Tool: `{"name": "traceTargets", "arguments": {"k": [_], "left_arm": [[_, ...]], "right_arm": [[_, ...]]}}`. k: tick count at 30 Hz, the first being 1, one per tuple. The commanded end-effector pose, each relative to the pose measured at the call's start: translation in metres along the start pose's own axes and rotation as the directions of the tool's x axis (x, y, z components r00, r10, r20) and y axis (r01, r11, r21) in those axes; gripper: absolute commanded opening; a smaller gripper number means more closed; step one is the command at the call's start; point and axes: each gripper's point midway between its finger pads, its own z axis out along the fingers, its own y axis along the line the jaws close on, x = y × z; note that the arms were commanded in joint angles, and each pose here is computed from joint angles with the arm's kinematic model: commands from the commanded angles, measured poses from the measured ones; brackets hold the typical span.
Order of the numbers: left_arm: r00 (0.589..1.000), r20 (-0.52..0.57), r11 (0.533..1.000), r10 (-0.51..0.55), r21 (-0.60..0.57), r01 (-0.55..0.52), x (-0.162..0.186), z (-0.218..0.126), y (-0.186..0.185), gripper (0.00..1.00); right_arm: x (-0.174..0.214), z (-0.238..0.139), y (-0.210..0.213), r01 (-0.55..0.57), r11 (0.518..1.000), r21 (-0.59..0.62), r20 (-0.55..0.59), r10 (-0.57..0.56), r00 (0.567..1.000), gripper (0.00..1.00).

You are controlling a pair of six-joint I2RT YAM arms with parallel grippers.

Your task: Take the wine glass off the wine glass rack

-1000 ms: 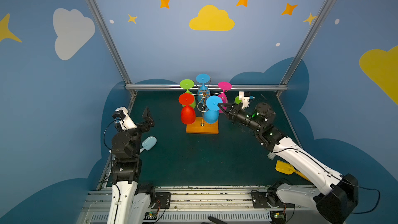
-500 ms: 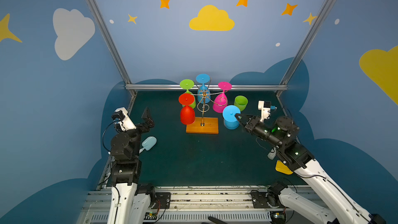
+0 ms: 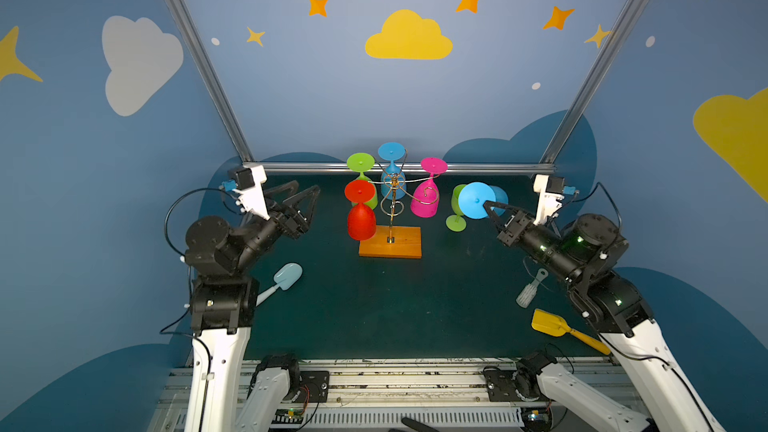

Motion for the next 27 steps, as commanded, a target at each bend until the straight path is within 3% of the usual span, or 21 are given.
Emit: {"name": "traceTargets", "arguments": {"k": [1,8,12,27], "left_arm": [[0.987,-0.142,0.956,-0.075,0.271,0.112,0.011,0.011,-0.047,0.67],[0.967,-0.255,0.87,0.012,0.48,0.116,0.03,0.044,-0.104,0.67],[0.957,-0.287,0.831,0.039,0.541,0.128,0.039,0.063,-0.124,0.67],[0.942,-0.33,0.748,0.062,0.64,0.175,0.058,0.105,-0.158,0.67]], "right_arm": [[-0.008,0.001,0.027,0.156,0.981,-0.112,-0.021,-0.159,0.987,0.0],[-0.011,0.012,0.062,0.203,0.939,-0.278,-0.07,-0.23,0.971,0.0],[-0.009,0.014,0.073,0.217,0.92,-0.327,-0.072,-0.253,0.965,0.0],[0.004,0.019,0.1,0.183,0.877,-0.445,-0.096,-0.249,0.964,0.0]]}}
